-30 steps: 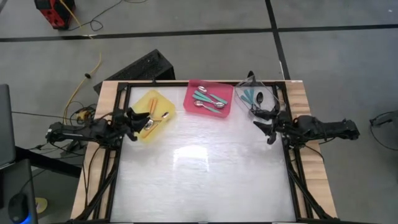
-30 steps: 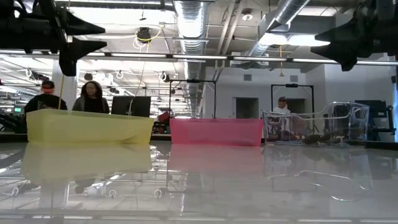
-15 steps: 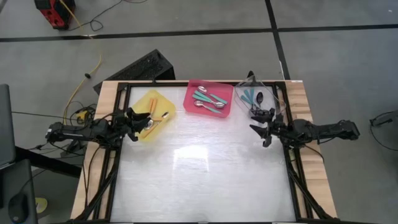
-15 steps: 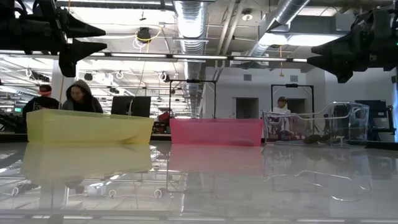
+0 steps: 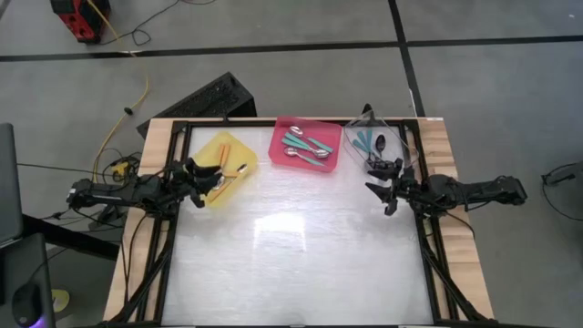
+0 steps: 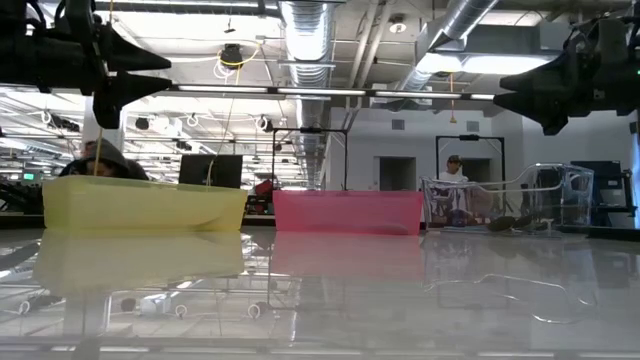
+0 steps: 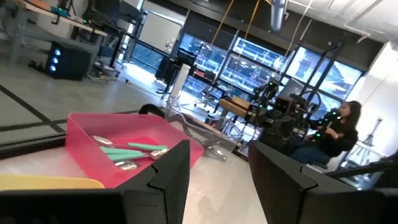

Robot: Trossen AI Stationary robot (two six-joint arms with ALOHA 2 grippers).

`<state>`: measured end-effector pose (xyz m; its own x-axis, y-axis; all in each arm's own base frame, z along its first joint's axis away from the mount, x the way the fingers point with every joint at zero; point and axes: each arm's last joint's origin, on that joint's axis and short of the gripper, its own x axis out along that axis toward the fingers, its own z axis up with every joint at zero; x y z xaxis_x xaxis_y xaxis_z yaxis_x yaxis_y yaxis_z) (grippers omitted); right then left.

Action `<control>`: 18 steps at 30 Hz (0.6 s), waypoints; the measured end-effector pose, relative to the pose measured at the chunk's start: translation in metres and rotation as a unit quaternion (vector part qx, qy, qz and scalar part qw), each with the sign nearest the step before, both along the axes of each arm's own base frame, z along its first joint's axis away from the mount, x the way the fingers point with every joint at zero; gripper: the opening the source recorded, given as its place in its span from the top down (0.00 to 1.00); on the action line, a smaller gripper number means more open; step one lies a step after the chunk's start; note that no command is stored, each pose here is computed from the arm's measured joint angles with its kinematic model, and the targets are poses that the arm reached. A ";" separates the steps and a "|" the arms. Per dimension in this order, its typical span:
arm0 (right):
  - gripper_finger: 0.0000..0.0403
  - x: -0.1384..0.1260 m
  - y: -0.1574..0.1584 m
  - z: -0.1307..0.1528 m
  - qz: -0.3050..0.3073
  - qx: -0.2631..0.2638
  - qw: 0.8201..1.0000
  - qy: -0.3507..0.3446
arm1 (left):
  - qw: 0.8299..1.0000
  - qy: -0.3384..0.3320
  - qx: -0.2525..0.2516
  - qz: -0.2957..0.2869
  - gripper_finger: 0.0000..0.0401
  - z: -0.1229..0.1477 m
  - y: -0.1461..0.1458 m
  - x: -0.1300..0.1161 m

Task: Sort silverware by color (type)
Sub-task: Return to Home Position

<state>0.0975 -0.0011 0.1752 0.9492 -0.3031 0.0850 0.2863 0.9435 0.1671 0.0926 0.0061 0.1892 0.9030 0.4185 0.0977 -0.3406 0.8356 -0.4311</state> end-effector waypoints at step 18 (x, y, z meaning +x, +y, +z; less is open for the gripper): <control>0.44 0.000 0.000 -0.004 0.000 0.000 1.000 0.018 | 0.996 0.075 0.050 -0.007 0.63 -0.010 -0.001 0.001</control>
